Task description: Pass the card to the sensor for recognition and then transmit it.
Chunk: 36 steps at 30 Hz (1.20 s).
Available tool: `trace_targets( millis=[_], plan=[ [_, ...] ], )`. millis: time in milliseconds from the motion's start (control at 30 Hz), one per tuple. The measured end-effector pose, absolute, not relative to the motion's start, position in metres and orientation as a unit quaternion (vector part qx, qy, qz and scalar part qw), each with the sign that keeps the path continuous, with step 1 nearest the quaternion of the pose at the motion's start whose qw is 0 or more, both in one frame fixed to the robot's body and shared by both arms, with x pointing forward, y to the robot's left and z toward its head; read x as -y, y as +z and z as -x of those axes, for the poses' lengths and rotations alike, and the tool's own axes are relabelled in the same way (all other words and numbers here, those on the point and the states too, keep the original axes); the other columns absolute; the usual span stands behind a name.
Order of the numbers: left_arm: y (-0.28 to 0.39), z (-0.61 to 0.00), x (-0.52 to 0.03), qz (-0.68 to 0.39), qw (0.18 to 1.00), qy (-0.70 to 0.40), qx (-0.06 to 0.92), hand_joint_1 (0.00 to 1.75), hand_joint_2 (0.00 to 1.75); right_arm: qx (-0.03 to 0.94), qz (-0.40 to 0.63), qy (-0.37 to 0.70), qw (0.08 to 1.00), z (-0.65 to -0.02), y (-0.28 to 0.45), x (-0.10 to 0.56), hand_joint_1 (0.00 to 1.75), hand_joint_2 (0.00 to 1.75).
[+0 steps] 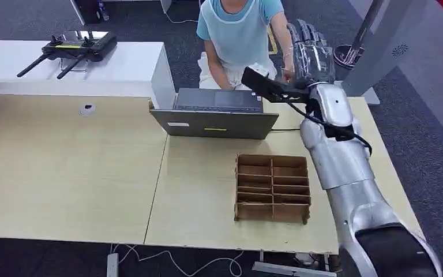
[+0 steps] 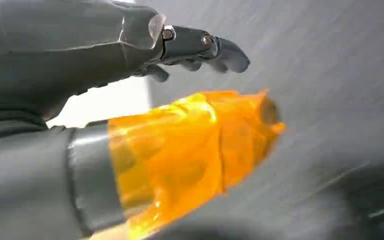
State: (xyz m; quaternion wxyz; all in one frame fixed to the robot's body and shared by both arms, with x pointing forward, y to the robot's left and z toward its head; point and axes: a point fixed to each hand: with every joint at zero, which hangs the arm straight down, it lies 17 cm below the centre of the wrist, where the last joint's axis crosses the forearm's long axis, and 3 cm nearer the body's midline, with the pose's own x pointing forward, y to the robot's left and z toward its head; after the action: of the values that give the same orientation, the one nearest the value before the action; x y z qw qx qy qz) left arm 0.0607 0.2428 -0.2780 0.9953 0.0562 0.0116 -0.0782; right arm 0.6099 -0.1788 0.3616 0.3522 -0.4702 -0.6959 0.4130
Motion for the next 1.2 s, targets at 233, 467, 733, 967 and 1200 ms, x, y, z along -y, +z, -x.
trace_targets(
  millis=[233,467,733,967,1200],
  plan=[
    [-0.279,-0.040,-0.227,-0.046,0.997,-0.053,-0.026,0.00,0.00,0.782,0.447,0.316,0.298,-0.531,0.409,0.171,0.00,1.75],
    [-0.279,-0.039,-0.226,-0.054,0.997,-0.048,-0.027,0.00,0.00,0.855,0.378,0.225,0.274,-0.458,0.433,0.176,0.00,1.75],
    [-0.279,-0.048,-0.238,-0.098,0.992,-0.079,-0.005,0.00,0.00,0.894,0.258,0.170,0.325,-0.396,0.385,0.192,0.00,1.75],
    [-0.272,-0.093,-0.252,-0.143,0.980,-0.072,0.122,0.00,0.00,0.877,0.250,0.137,0.386,-0.369,0.338,0.226,0.00,1.75],
    [-0.267,-0.107,-0.258,-0.158,0.973,-0.051,0.163,0.00,0.00,0.836,0.298,0.178,0.426,-0.349,0.294,0.240,0.00,1.75]
  ],
)
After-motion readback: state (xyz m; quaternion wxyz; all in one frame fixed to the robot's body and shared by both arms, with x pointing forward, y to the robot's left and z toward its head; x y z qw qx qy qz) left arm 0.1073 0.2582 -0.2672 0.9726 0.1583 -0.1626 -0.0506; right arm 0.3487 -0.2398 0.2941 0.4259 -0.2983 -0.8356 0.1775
